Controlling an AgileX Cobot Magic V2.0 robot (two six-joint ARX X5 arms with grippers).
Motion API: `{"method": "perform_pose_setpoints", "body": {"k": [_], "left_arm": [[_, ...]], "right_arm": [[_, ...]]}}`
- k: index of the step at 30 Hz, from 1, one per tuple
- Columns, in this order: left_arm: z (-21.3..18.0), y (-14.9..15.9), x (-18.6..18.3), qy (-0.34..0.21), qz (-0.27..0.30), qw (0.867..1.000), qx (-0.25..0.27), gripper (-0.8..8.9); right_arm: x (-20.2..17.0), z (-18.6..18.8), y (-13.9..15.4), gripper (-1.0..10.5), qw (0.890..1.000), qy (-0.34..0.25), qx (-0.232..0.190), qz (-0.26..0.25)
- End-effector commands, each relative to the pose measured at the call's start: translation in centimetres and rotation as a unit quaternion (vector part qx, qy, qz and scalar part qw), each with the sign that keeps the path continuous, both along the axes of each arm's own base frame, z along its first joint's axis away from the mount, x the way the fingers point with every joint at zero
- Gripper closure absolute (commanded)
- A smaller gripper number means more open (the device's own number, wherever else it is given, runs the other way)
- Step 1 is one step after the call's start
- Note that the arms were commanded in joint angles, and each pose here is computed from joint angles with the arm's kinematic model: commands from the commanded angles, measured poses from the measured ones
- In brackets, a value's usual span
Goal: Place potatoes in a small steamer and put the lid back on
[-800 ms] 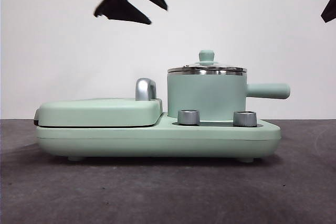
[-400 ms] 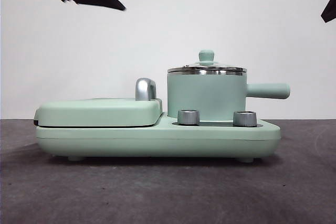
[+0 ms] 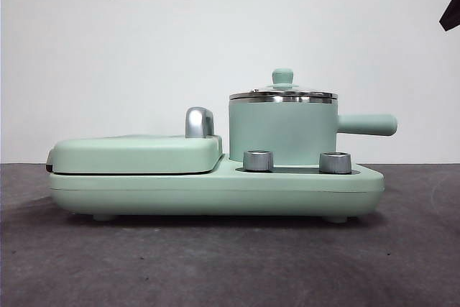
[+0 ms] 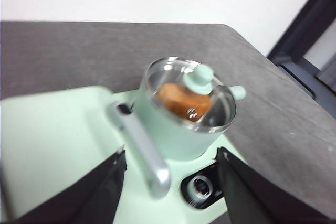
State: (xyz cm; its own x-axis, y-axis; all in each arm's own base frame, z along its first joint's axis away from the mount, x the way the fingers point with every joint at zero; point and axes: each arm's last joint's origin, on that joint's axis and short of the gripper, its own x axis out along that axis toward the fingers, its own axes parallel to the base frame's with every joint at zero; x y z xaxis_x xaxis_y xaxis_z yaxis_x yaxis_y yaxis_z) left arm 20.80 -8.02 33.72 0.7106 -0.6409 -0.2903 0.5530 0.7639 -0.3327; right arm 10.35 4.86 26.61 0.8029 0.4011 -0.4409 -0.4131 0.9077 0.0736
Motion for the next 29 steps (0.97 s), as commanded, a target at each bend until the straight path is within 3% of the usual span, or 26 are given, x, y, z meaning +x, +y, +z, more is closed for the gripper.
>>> {"method": "perform_pose_setpoints", "body": {"k": [1,14,24,25,26,27,29], "left_arm": [[-0.4,0.7,-1.7,0.004,0.032,0.999,-0.009,5.34],[-5.2,3.3,-8.5,0.058,0.098,0.993,-0.015,5.37],[-7.5,4.2,-11.1,0.125,0.132,0.983,0.000,5.37],[-7.5,4.3,-11.2,0.126,0.131,0.983,0.001,5.62],[-7.5,4.3,-11.3,0.126,0.129,0.984,0.001,7.99],[-7.5,4.3,-11.4,0.125,0.128,0.984,-0.001,7.84],[-7.4,4.3,-11.4,0.119,0.127,0.985,0.000,8.08]], "right_arm": [[0.0,0.1,0.1,6.2,1.000,0.002,0.004,0.000],[-0.1,-0.2,0.0,6.2,1.000,0.018,-0.003,0.001],[-0.2,-0.3,0.0,6.2,1.000,0.022,-0.004,0.003],[-0.2,-0.3,0.0,6.3,1.000,0.023,-0.005,0.002],[-0.2,-0.3,0.0,7.8,1.000,0.026,-0.006,0.003],[-0.2,-0.4,0.0,9.7,1.000,0.028,-0.006,0.003],[-0.3,-0.4,0.0,9.1,0.999,0.033,-0.002,0.009]]}}
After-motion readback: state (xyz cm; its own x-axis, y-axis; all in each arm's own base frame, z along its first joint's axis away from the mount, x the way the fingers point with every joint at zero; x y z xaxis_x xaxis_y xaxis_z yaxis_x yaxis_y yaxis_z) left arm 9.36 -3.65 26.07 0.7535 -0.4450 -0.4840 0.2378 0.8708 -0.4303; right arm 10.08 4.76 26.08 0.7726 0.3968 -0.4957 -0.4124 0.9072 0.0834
